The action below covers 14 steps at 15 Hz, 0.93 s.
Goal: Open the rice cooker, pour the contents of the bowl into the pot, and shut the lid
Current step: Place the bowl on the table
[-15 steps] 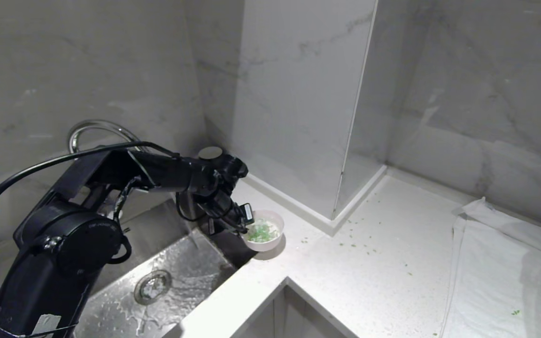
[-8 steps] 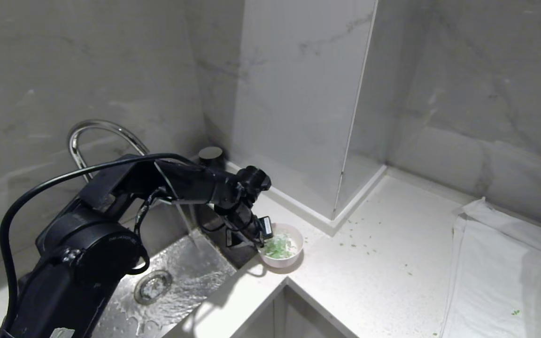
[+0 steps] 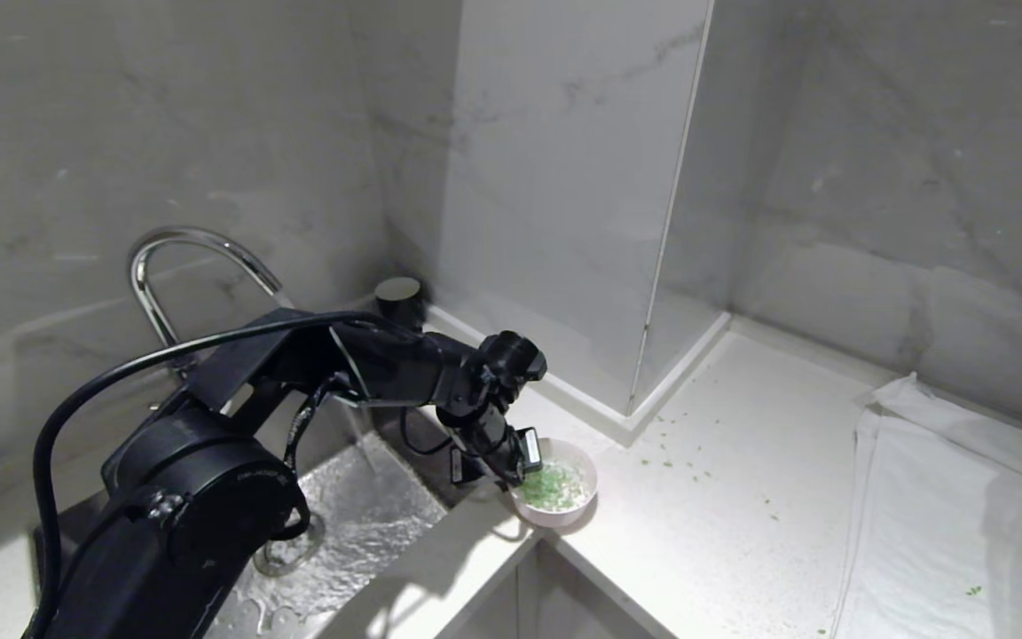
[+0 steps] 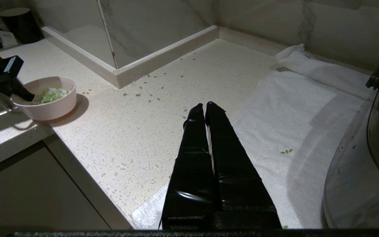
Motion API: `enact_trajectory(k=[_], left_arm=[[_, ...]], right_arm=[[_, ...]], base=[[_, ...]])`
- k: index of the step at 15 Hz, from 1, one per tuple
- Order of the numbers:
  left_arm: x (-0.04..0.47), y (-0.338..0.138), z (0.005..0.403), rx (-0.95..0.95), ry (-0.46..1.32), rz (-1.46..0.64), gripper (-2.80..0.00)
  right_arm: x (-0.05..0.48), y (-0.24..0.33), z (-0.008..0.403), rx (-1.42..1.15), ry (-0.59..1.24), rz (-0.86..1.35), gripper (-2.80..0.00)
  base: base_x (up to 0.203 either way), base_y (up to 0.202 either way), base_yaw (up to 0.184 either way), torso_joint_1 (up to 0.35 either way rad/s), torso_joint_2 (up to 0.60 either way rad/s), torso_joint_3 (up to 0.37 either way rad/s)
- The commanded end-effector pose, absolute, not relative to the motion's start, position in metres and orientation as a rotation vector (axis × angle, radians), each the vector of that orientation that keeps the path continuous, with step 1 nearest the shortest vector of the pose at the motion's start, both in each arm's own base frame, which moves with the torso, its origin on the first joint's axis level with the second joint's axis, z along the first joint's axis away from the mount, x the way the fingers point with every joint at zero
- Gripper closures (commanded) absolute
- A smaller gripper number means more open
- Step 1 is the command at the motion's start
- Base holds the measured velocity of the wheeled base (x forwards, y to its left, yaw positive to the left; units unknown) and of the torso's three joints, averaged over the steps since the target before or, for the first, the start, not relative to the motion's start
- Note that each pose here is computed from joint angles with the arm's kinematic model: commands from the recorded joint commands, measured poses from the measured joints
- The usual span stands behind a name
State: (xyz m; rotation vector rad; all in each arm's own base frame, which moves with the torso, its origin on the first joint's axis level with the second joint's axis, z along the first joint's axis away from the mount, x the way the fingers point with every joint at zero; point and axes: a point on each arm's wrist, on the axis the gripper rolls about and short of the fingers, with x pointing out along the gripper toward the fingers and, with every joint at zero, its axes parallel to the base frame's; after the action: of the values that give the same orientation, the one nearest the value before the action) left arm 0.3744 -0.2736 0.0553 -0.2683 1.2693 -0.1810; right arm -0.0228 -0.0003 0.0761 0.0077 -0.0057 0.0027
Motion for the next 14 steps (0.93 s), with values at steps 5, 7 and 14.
enact_trajectory(k=[5,7,14], left_arm=[[0.3712,-0.2923,0.0463,-0.258,1.257,-0.176,0.0],[0.3731,-0.2938,0.0444,-0.265,1.255,-0.174,0.0],[0.3732,-0.2948,0.0422,-0.272,1.256,-0.167,-2.8]], right_arm=[[-0.0227,-0.0003,0.0757,0.008,-0.005,0.003,0.0],[-0.0227,-0.0003,0.0757,0.008,-0.005,0.003,0.0],[-0.0227,-0.0003,0.0757,0.008,-0.005,0.003,0.0]], base=[[0.0,0.0,0.0,0.0,0.0,0.0],[0.0,0.0,0.0,0.0,0.0,0.0],[0.0,0.0,0.0,0.0,0.0,0.0]])
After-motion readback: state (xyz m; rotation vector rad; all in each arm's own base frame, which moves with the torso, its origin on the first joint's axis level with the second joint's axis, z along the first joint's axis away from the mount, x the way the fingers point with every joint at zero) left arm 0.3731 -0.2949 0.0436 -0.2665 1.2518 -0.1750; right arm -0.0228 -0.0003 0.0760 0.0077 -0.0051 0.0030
